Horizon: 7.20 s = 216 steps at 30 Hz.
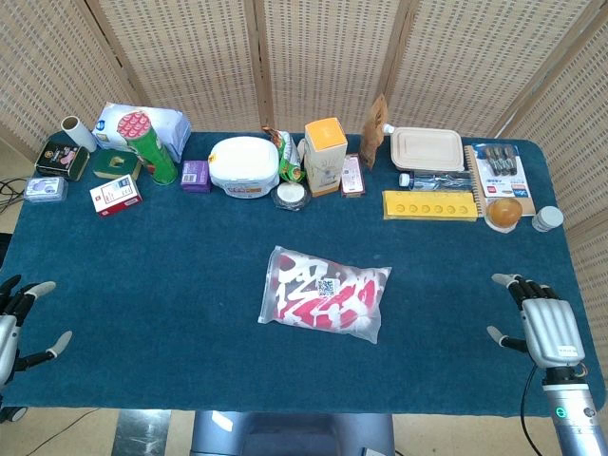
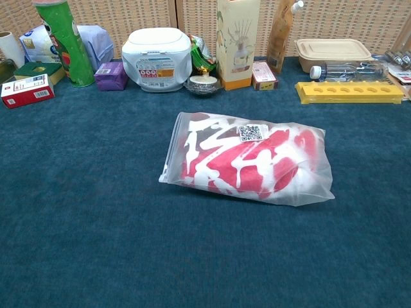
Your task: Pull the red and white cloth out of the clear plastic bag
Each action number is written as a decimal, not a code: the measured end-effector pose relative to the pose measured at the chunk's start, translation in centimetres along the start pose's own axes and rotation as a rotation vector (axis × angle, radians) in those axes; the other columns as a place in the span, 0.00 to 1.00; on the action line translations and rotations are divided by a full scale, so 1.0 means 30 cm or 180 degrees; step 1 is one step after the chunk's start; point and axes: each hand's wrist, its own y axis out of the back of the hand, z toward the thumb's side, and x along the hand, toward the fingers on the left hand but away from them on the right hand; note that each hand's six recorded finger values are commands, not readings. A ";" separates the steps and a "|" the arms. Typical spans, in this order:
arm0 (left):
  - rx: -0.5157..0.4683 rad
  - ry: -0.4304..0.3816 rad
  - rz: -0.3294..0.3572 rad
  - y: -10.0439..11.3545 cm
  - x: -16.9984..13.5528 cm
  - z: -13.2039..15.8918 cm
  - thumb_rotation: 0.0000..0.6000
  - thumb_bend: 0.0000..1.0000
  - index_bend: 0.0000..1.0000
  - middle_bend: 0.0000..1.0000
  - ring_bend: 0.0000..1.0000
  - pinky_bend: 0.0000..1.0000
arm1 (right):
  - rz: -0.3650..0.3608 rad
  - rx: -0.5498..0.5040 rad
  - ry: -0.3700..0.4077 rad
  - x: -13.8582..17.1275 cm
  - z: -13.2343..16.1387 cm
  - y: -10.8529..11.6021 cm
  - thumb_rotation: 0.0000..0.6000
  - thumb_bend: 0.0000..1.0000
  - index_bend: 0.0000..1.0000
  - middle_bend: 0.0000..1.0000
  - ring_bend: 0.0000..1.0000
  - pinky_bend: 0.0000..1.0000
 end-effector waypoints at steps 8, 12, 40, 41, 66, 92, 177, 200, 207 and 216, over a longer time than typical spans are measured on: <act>-0.0004 -0.0005 -0.0054 -0.012 0.009 0.005 1.00 0.24 0.21 0.23 0.07 0.24 | 0.0013 0.0017 -0.0009 -0.004 0.000 0.002 1.00 0.20 0.24 0.30 0.33 0.32; -0.0007 -0.0036 -0.0025 0.003 0.007 0.011 1.00 0.24 0.21 0.23 0.07 0.24 | -0.0010 -0.0002 0.0021 -0.003 0.008 0.010 1.00 0.20 0.24 0.30 0.33 0.32; 0.0230 -0.0345 -0.0035 0.091 0.118 0.089 1.00 0.24 0.21 0.23 0.07 0.24 | 0.0558 -0.0401 0.1164 -0.139 0.443 -0.019 1.00 0.11 0.01 0.13 0.19 0.25; 0.0233 -0.0353 -0.0037 0.091 0.123 0.091 1.00 0.24 0.21 0.23 0.07 0.24 | 0.0597 -0.0382 0.1186 -0.144 0.463 -0.025 1.00 0.11 0.00 0.12 0.18 0.25; 0.0196 -0.0353 -0.0072 0.085 0.155 0.064 1.00 0.24 0.21 0.23 0.07 0.24 | 0.1358 0.0487 0.0825 -0.309 0.821 -0.294 1.00 0.07 0.00 0.03 0.08 0.18; 0.0148 -0.0286 -0.0100 0.072 0.141 0.019 1.00 0.24 0.21 0.23 0.07 0.24 | 0.1365 0.1143 0.0612 -0.416 0.911 -0.383 1.00 0.26 0.73 0.72 0.89 0.88; -0.0288 -0.1545 -0.1959 -0.271 0.458 0.805 0.94 0.21 0.33 0.94 0.91 0.89 | 0.1986 -0.1570 0.1639 -0.338 0.903 -0.231 1.00 0.26 0.81 0.78 0.99 0.94; -0.0383 -0.1431 -0.2009 -0.340 0.474 0.852 0.97 0.55 0.74 0.99 0.94 0.91 | 0.1975 -0.1796 0.1637 -0.330 0.913 -0.216 1.00 0.26 0.81 0.78 0.99 0.94; -0.0505 -0.1395 -0.1905 -0.304 0.489 0.838 1.00 0.55 0.78 1.00 0.96 0.91 | 0.2005 -0.1788 0.1606 -0.327 0.895 -0.231 1.00 0.26 0.81 0.77 0.98 0.94; -0.0538 -0.1271 -0.1885 -0.310 0.513 0.795 1.00 0.53 0.78 1.00 0.96 0.91 | 0.2044 -0.1639 0.1655 -0.319 0.908 -0.256 1.00 0.26 0.63 0.66 0.85 0.86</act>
